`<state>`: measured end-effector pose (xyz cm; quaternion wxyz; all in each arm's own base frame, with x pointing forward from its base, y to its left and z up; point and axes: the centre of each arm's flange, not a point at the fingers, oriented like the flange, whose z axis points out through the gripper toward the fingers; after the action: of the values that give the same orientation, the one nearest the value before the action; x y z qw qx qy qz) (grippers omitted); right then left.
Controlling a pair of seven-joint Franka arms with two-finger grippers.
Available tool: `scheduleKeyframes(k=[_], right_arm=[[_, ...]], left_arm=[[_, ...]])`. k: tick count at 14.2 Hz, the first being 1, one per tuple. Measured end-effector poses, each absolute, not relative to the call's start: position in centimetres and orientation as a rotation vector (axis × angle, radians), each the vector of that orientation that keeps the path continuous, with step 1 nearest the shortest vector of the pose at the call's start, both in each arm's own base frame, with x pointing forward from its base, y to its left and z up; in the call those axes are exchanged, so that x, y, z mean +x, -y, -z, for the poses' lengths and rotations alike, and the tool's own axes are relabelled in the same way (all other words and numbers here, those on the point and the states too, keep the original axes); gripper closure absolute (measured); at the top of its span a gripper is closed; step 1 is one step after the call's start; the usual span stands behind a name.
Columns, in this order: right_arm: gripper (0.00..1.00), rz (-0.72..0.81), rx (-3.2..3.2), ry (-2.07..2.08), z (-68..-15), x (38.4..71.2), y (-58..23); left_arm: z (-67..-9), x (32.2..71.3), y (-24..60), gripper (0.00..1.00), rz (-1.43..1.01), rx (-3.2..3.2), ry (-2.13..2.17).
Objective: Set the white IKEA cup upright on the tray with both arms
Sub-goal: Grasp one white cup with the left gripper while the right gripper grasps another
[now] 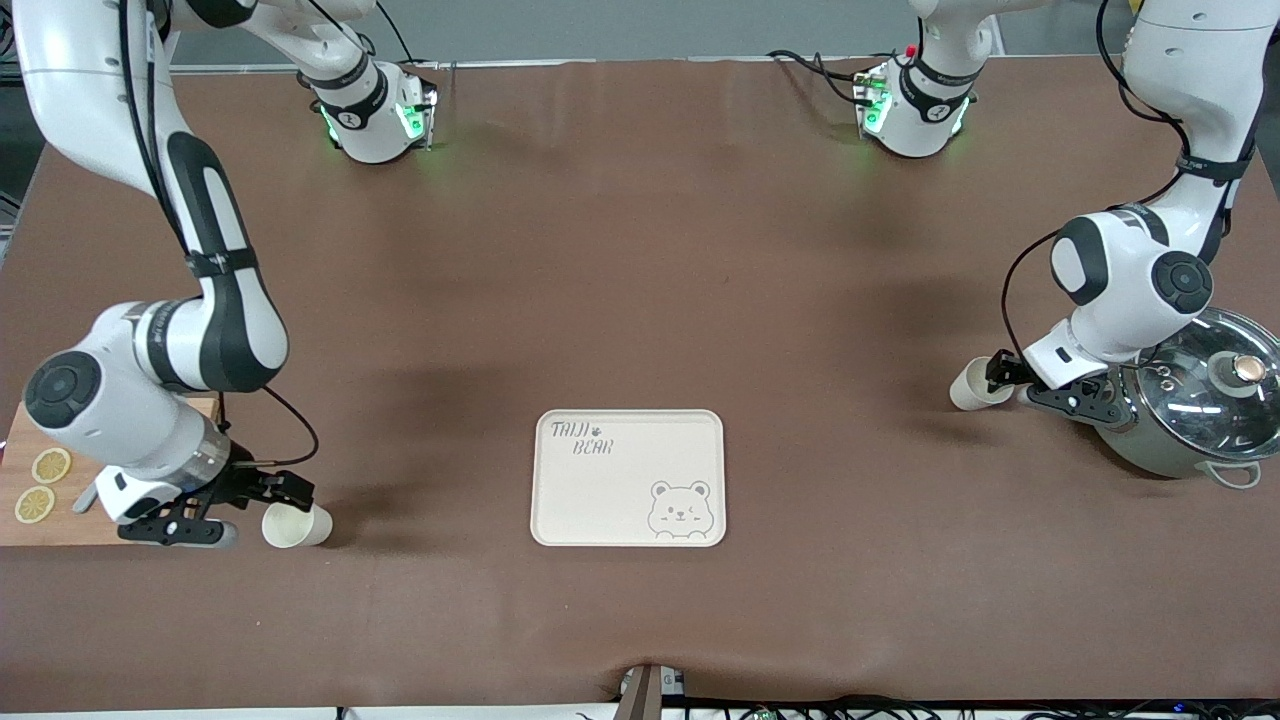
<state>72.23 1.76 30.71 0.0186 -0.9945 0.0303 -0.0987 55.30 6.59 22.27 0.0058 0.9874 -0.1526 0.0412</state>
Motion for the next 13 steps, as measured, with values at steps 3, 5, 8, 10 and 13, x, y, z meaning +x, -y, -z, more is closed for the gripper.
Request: scheduleKeyframes(k=[3, 5, 8, 10, 13], right_arm=[[0.00, 0.343, -3.086, -0.082, -27.2, 72.7, -2.4], [0.00, 0.333, -3.088, -0.071, -25.4, 72.7, -3.0], [0.00, 0.321, -3.091, -0.068, -23.7, 72.7, -3.1], [0.03, 0.318, -3.094, -0.066, -22.8, 72.7, -3.0], [0.21, 0.319, -3.095, -0.059, -22.7, 72.7, -3.0]], left_arm=[[-22.3, 55.3, -6.5, 0.70, -0.130, 3.090, 0.479], [-22.4, 55.4, -6.4, 0.90, -0.135, 3.090, 0.479], [-22.8, 55.7, -5.9, 0.94, -0.150, 3.095, 0.424], [-23.1, 56.2, -3.5, 0.95, -0.161, 3.094, 0.306], [-23.7, 56.6, 4.7, 0.95, -0.170, 3.081, 0.123]])
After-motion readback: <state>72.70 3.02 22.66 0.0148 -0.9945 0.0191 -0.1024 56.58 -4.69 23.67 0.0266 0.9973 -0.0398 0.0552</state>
